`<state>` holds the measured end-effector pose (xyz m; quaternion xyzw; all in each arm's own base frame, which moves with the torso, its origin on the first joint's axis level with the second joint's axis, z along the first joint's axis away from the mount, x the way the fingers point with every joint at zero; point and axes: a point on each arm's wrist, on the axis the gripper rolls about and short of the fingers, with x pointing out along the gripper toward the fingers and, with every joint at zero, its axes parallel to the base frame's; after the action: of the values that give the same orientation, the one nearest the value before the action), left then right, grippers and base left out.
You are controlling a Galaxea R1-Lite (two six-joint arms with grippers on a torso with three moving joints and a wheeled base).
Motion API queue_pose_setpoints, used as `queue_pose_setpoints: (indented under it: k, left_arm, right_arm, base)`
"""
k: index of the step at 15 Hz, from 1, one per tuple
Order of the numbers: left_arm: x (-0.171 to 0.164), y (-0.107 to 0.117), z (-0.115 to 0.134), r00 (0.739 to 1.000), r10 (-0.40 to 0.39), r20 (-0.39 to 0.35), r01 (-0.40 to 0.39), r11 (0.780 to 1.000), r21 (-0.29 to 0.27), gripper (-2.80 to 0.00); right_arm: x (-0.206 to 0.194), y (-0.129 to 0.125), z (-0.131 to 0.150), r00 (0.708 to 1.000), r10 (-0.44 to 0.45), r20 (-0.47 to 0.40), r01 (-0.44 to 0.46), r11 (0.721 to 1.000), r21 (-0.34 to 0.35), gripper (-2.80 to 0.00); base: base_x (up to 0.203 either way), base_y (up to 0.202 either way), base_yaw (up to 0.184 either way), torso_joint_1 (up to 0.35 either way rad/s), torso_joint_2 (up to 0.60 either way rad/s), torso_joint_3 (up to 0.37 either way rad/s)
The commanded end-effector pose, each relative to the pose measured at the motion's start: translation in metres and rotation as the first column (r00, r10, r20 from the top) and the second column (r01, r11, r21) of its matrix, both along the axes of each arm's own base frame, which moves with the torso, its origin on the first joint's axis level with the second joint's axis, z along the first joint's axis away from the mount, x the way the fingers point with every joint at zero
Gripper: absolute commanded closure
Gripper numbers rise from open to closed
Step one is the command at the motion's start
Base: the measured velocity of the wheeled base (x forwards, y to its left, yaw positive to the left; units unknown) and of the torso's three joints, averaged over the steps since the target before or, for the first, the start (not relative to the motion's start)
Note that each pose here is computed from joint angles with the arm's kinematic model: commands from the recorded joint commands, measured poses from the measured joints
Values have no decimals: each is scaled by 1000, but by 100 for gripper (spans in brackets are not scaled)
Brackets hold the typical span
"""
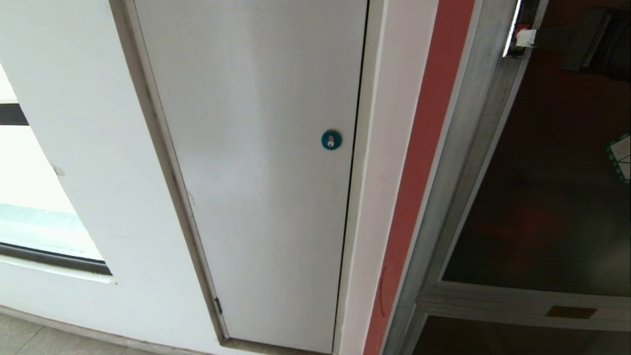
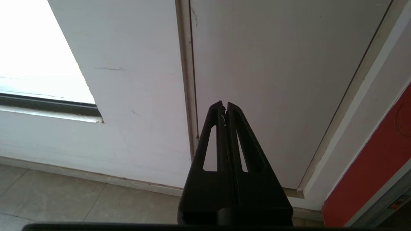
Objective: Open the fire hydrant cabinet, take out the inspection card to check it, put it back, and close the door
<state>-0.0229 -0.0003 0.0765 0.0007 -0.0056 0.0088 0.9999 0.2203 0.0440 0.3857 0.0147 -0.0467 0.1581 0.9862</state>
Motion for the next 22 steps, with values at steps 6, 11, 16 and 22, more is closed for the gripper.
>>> queue_pose_setpoints:
  k: [6,11,16,22]
  left_arm:
    - [0,0,-1,1000,1,-5,-1,1000,-1,0]
    - [0,0,-1,1000,1,-5,-1,1000,-1,0]
    - [0,0,-1,1000,1,-4,-1,1000,-1,0]
    - [0,0,-1,1000,1,-4,-1,1000,-1,0]
  right_arm:
    - [13,-3,-1,1000,-21,-10,21,1000,7,0]
    - [-9,-2,-3,1000,10,-10,-10,1000,7,0]
    - [-51,10,-18,994,104,-25,-104,995,8,0]
    - [-73,36,-33,997,-75,37,72,995,64,0]
  base:
    - [0,0,0,0,0,0]
    - [0,0,0,0,0,0]
    - [0,0,0,0,0,0]
    - [0,0,0,0,0,0]
